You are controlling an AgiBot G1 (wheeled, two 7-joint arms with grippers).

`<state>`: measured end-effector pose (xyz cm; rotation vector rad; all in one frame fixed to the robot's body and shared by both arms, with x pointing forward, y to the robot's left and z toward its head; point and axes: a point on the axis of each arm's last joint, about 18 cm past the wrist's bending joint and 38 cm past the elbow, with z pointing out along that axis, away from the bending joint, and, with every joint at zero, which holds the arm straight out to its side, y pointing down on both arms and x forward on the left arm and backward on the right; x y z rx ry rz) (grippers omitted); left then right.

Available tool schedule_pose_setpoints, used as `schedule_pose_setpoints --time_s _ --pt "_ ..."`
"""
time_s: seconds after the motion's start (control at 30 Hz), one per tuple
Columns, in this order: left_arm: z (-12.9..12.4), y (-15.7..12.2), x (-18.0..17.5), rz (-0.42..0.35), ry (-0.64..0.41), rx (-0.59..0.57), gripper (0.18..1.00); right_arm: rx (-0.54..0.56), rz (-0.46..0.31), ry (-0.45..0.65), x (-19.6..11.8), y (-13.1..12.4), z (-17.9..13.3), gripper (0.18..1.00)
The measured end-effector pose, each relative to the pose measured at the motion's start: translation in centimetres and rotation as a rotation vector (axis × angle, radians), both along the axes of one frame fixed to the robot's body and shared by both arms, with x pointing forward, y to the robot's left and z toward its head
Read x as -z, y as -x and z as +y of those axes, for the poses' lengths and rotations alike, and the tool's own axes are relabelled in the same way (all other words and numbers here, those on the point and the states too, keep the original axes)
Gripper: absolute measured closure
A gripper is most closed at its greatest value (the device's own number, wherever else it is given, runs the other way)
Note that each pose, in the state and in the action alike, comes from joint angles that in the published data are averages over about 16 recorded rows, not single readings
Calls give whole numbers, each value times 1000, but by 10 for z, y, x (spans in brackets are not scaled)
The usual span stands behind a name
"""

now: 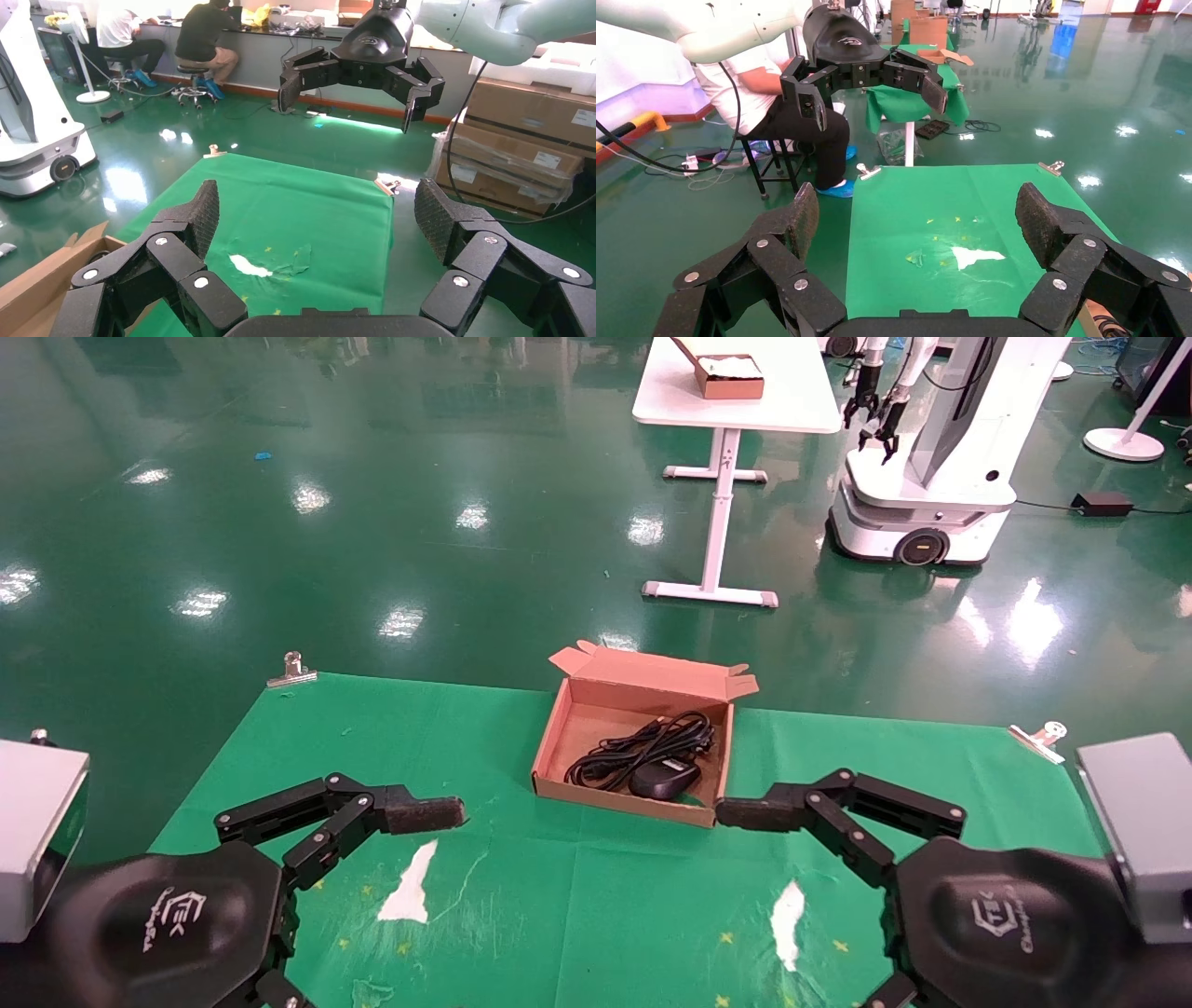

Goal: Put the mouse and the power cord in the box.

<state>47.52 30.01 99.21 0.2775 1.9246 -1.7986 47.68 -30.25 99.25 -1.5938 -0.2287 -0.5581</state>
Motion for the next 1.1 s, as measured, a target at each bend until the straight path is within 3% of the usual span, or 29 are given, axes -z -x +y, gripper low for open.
schedule_pose_setpoints --time_s 1.1 --pt "0 0 0 0 0 0 184 1 -1 0 0 0 0 178"
